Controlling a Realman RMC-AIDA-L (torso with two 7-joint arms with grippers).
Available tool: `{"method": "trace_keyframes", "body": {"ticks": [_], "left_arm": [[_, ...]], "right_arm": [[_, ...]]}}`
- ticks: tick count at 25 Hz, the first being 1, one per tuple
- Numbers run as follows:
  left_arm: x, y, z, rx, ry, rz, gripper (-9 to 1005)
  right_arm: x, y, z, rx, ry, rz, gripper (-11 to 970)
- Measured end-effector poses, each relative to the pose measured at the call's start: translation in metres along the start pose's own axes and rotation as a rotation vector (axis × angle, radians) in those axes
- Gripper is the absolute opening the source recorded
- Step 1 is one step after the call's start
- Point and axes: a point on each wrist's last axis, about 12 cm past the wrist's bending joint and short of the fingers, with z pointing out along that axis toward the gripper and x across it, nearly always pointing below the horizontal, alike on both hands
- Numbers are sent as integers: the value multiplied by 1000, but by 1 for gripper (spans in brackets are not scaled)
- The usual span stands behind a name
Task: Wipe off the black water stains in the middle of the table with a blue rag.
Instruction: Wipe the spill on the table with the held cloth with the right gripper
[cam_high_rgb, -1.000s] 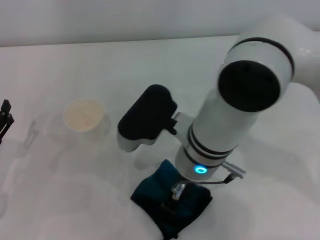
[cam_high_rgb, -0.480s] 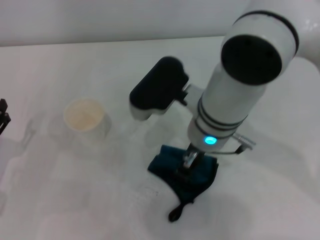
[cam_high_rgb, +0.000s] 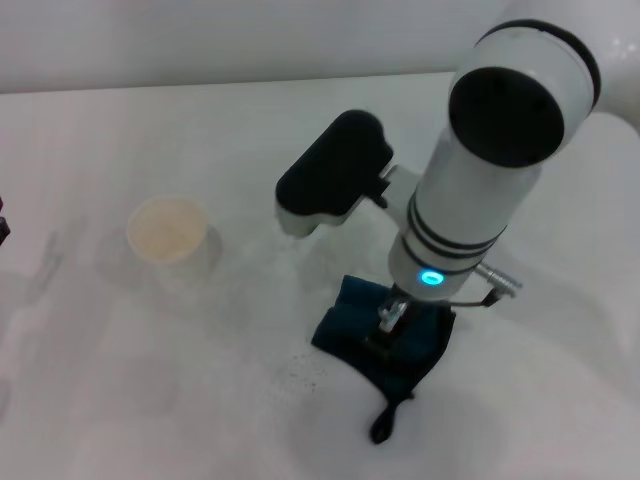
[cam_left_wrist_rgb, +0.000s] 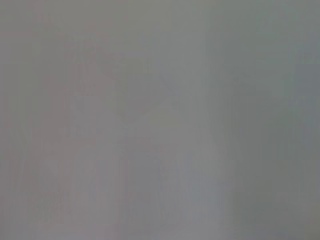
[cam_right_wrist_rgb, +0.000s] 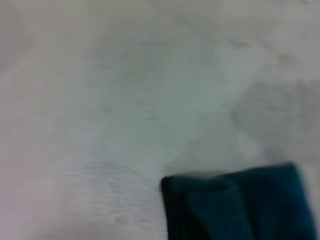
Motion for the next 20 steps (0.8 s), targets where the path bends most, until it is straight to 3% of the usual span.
{"method": "trace_keyframes", "body": {"ticks": [7, 13, 20], "left_arm": [[-1, 0, 3, 4, -3, 6, 887], [-1, -3, 4, 14, -4, 2, 887], [0, -2, 2, 12, -1, 3, 886]], "right_arm": [[-6, 38, 4, -122, -29, -109, 56], [-8, 57, 6, -181, -42, -160, 56], [-13, 56, 8, -173, -47, -162, 56]]}}
